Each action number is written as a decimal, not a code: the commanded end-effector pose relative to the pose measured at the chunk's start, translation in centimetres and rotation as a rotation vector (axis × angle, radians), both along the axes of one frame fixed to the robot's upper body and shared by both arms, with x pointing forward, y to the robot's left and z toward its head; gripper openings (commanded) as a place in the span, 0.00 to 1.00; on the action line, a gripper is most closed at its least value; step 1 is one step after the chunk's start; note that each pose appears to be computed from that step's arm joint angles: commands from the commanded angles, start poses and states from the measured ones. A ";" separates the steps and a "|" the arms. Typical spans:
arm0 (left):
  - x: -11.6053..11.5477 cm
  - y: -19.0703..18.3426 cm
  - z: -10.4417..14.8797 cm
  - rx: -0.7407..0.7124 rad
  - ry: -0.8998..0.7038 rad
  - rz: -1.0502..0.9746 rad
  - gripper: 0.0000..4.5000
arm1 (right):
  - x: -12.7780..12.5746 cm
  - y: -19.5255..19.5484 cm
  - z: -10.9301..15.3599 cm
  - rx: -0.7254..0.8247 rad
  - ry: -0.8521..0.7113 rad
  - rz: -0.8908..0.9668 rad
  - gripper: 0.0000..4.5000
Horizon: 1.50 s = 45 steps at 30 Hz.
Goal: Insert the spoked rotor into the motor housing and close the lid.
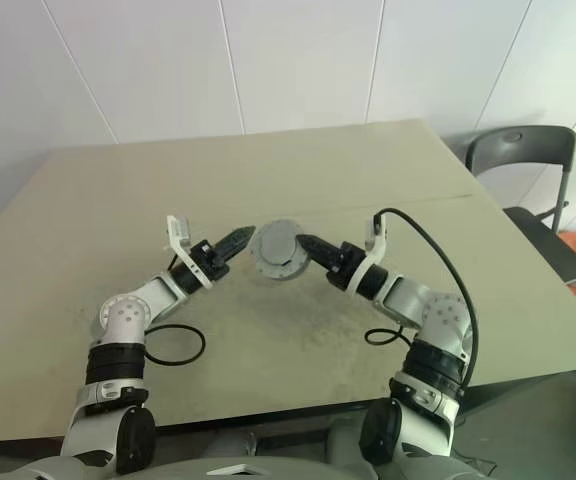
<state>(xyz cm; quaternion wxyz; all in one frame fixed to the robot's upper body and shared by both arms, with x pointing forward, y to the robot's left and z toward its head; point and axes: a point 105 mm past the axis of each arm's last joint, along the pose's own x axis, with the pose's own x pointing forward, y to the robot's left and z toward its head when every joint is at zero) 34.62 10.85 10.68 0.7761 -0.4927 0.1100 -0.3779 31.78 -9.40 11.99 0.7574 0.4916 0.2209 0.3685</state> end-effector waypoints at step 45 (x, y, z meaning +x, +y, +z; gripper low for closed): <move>-2.6 -4.5 2.2 -0.167 0.041 -0.339 0.47 | 0.2 0.8 2.1 0.014 -0.115 0.019 0.38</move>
